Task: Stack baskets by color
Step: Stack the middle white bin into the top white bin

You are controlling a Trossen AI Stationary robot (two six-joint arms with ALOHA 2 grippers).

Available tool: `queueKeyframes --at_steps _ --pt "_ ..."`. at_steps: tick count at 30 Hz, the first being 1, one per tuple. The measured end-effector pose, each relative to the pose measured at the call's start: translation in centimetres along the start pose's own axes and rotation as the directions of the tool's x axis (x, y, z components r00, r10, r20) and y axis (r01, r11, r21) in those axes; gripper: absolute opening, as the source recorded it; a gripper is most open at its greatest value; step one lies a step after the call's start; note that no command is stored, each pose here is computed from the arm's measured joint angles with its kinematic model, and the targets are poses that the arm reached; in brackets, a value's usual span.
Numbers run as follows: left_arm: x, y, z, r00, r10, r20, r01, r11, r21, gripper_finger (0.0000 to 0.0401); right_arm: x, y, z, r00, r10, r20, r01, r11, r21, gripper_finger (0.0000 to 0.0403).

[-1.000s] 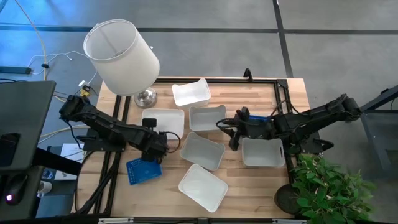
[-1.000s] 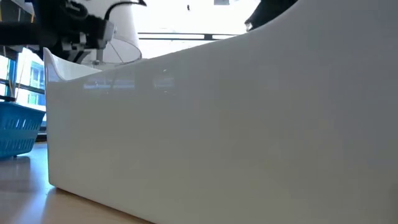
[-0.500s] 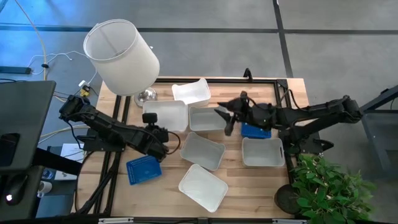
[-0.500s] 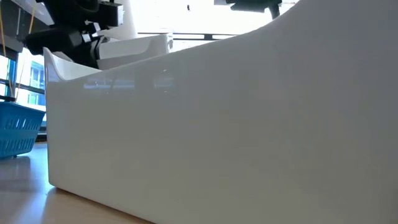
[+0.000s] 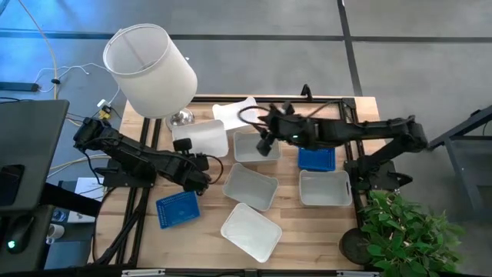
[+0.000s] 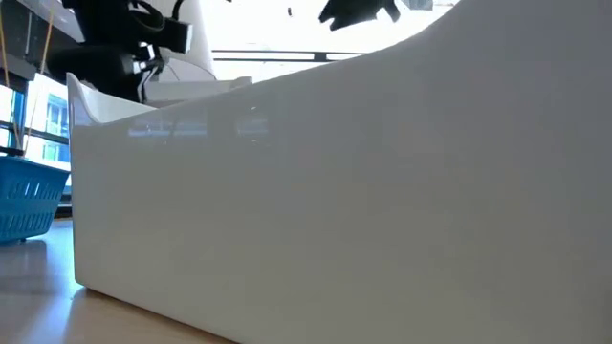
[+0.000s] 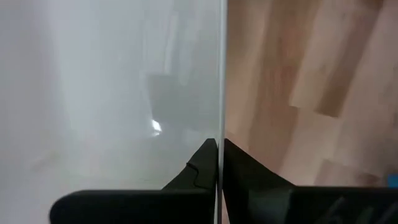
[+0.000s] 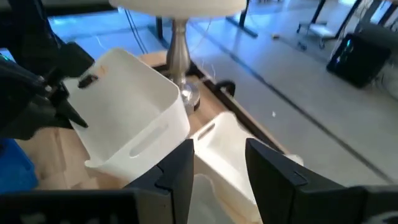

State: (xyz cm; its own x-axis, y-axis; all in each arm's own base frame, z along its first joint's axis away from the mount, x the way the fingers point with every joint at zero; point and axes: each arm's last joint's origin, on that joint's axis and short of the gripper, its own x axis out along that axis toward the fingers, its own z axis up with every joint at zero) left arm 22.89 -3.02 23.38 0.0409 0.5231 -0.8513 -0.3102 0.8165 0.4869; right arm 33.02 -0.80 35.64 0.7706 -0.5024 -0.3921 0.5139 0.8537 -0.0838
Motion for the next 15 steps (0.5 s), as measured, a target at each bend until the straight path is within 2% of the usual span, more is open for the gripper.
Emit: queueKeyframes --at_steps 3,9,15 --pt "0.3 0.0 0.0 0.999 -0.018 -0.043 0.019 1.0 0.003 0.0 1.5 1.0 0.2 0.999 0.024 -0.046 -0.022 0.999 0.035 0.013" --pt "1.2 -0.2 0.0 0.993 0.015 -0.12 -0.012 0.999 0.032 0.0 4.3 3.0 0.4 0.989 0.106 -0.107 -0.098 0.992 0.075 0.013" --pt "1.8 -0.7 0.3 0.99 0.09 -0.112 -0.084 0.994 0.063 0.0 6.4 3.7 0.2 0.983 0.119 -0.137 -0.108 0.99 0.087 0.013"
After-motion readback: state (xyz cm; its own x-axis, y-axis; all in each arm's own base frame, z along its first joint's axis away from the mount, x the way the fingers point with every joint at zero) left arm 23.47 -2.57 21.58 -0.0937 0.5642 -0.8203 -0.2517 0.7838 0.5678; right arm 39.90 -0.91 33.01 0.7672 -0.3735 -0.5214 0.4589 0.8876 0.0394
